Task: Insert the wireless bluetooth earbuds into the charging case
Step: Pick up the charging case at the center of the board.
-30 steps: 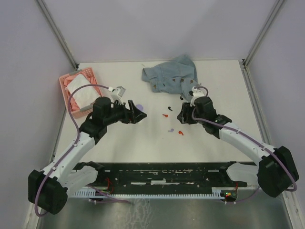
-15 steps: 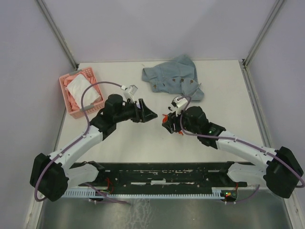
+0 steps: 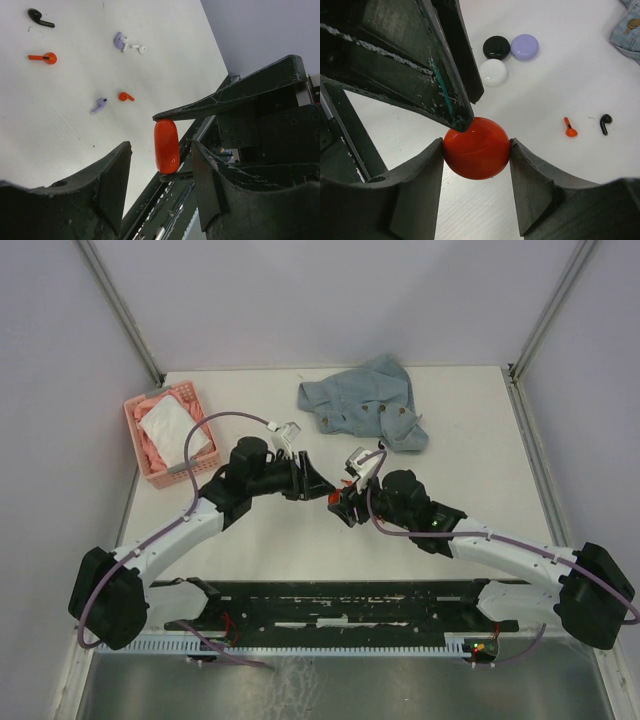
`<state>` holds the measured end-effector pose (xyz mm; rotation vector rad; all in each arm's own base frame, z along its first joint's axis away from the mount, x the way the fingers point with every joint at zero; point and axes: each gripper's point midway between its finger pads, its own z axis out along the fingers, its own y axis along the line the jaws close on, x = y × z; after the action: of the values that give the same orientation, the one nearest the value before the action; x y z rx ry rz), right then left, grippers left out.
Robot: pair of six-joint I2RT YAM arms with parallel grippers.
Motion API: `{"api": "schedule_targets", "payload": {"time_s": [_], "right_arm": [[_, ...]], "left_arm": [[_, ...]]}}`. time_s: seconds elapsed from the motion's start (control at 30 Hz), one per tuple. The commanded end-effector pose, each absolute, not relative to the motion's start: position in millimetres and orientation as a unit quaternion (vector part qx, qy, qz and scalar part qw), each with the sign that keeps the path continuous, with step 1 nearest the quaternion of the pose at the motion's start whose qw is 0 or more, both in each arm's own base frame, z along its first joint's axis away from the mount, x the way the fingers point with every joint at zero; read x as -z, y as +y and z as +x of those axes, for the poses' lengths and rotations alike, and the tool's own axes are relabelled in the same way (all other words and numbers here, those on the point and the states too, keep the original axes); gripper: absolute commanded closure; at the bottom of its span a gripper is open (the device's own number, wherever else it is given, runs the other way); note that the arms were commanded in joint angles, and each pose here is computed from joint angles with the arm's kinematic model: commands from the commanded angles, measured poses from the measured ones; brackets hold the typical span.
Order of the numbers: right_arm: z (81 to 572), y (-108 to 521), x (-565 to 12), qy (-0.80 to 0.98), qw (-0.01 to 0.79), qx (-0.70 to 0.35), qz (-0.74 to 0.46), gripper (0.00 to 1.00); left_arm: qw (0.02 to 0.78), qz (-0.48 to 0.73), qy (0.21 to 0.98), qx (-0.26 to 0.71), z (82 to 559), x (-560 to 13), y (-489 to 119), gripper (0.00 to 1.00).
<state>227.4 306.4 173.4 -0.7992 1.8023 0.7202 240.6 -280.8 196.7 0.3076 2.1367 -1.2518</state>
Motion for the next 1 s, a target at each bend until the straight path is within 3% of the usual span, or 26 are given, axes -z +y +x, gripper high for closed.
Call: {"api": "schedule_targets", "payload": {"time_s": [0.0,0.27,0.5,0.67,0.97], "right_arm": [[230,318,-194,0.714,0.528,-0.313,-0.338,0.59],[231,320,-197,0.708,0.534,-0.315,-0.339,0.59],[231,319,-197,0.706,0.538,-0.315,-0.336,0.57],[226,315,-200,0.701,0.539,-0.319,-0.342,0.45],[210,306,-216,0.675,0.528,-0.365,-0.363,0.29]], "left_arm": [[0.314,0.136,0.791,0.508,237,-215,-294,0.43],[0.291,0.152,0.794,0.512,230,-206,-304,0.5],[0.295,0.179,0.79,0.507,228,-209,-307,0.72],[0.311,0.237,0.798,0.459,228,-211,-296,0.83],[0.305,0.342,0.788,0.411,225,-224,-288,0.91]]}}
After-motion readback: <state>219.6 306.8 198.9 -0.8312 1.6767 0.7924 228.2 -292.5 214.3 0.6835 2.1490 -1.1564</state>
